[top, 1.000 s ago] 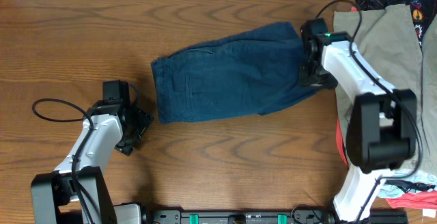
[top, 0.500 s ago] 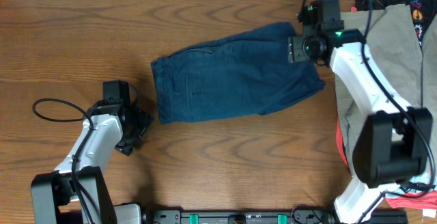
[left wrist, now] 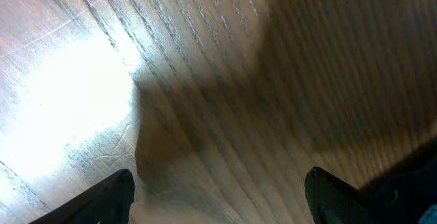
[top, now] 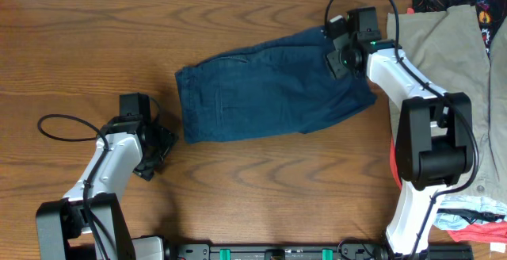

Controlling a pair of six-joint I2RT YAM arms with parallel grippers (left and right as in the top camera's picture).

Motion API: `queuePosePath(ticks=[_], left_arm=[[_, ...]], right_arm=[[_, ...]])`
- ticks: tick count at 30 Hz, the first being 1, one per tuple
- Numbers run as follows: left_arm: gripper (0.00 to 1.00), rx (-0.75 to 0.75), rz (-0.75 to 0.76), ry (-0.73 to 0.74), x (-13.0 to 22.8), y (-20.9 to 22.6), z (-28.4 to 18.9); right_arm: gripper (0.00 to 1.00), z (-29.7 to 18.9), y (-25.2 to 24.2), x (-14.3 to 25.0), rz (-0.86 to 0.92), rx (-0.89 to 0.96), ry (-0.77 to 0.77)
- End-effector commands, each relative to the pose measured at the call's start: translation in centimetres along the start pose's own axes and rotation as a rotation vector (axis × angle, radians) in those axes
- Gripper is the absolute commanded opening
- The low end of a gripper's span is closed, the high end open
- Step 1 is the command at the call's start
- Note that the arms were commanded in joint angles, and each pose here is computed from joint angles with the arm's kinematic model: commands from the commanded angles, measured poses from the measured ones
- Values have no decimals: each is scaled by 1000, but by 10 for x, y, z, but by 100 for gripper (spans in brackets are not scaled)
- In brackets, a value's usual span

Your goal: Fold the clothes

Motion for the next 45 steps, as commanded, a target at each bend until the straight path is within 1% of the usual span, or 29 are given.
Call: queuePosePath(ticks=[1,2,7,11,14,16,17,18,19,20,21,23,25,26,30,34,40,45], left_arm=[[81,-5,17,-2,0,1,0],[81,-5,17,-2,0,1,0],[81,-5,17,-2,0,1,0],[81,-5,17,-2,0,1,0],[81,-5,17,-2,0,1,0],[81,-5,17,-2,0,1,0],[81,-4,17,-2,0,1,0],[82,-4,17,-1,0,1,0],[86,10,31,7,1,-1,0],[88,52,81,23,2,-8,0],[88,107,146,38,4,-17,-1],[88,230,270,58,6,-36,-4],[91,318,348,47,5,-51,-8],[92,337,367,32,3,-54,-9],[96,376,425,-13,-3,-63,-12],[99,407,449,-37,-6,-69,-14],[99,526,504,-39,-2,-90,-21],[99,532,532,-29,3,-99,-8]], right_arm=[[15,6,3,-7,-39,11,-32],[1,5,2,-11,-40,17,-48],[1,5,2,-23,-49,30,-103],[1,0,5,-51,-64,37,-234],[1,-6,6,-75,-22,58,-342],[1,-7,10,-80,1,51,-362],[4,-6,14,-79,12,42,-352],[17,-5,18,-76,18,31,-332],[25,-3,22,-70,27,18,-301],[31,-1,26,-63,30,3,-263],[34,0,29,-57,37,-9,-229],[34,-1,32,-45,68,-30,-169],[32,-8,34,-38,85,-43,-123],[31,-12,34,-36,87,-46,-113],[32,-37,30,-39,121,-43,-112],[34,-58,32,-37,163,-54,-87],[36,-65,42,-14,197,-86,30],[37,-67,49,5,260,-106,131]])
Point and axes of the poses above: each gripper's point midway between its finger pads, its own z axis out along the fingers, its own y axis along the line the jaws close on, x = y × z, the point moved 4 cm from there along -z, back along the fingers, and after that the axes turned 3 degrees about -z, right-handed, at the moved point
